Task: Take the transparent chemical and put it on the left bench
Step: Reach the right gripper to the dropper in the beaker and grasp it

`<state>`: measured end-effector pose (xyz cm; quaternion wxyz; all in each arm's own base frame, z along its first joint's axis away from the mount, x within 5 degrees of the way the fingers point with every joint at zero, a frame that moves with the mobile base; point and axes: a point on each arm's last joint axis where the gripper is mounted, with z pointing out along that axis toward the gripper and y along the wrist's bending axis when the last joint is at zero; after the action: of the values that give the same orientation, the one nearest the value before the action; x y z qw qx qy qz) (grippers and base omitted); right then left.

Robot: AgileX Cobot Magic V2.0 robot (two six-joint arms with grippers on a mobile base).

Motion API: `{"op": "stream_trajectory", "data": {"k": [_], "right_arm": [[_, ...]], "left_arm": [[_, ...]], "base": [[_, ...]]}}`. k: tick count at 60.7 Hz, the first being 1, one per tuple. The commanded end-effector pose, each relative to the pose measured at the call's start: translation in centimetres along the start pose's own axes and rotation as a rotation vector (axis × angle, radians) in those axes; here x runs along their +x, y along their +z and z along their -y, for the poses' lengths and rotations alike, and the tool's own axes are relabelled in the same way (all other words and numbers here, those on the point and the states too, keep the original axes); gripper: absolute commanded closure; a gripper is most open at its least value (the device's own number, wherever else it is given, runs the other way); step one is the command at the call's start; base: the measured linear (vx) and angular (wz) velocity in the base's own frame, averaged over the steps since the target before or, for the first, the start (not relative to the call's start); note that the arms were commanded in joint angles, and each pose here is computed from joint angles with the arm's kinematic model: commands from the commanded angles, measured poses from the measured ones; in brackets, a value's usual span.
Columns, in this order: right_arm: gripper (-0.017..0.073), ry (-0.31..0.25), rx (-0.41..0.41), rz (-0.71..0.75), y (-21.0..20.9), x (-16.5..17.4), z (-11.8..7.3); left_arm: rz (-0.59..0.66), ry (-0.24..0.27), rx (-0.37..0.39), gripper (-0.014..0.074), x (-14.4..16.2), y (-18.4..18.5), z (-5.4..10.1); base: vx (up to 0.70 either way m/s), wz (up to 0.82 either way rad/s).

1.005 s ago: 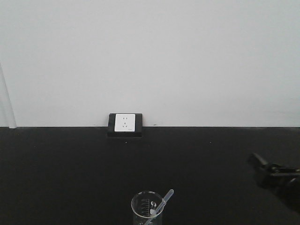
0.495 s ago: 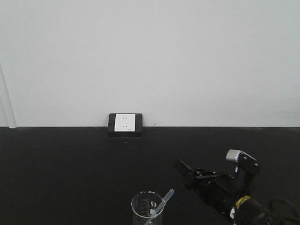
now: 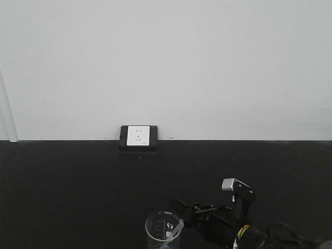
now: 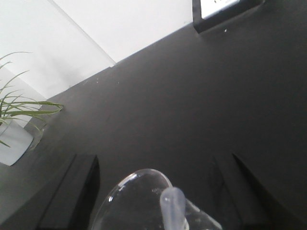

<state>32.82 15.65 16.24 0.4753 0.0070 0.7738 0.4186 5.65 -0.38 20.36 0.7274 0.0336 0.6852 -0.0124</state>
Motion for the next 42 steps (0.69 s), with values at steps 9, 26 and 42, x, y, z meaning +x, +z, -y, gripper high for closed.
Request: {"op": "stream_trajectory", "data": {"k": [9,26,42], "right_arm": [[0.0106,-0.015,-0.074,0.046,0.05,-1.55,-1.55],[0.0321,-0.012,-0.062,0.039,0.06,-1.49,-1.44],[0.0546,-0.084,-0.048,0.036,0.06,-1.47,-1.3]], "left_arm": [[0.081,-0.009,-0.002,0.0597,-0.28,-0.13,-0.01],[0.081,-0.009,-0.002,0.0597,-0.28,-0.13,-0.01],[0.081,-0.009,-0.002,0.0597,-0.28,-0.13,-0.01]], "base": [[0.0,0.0],[0.0,0.0],[0.0,0.0]]}}
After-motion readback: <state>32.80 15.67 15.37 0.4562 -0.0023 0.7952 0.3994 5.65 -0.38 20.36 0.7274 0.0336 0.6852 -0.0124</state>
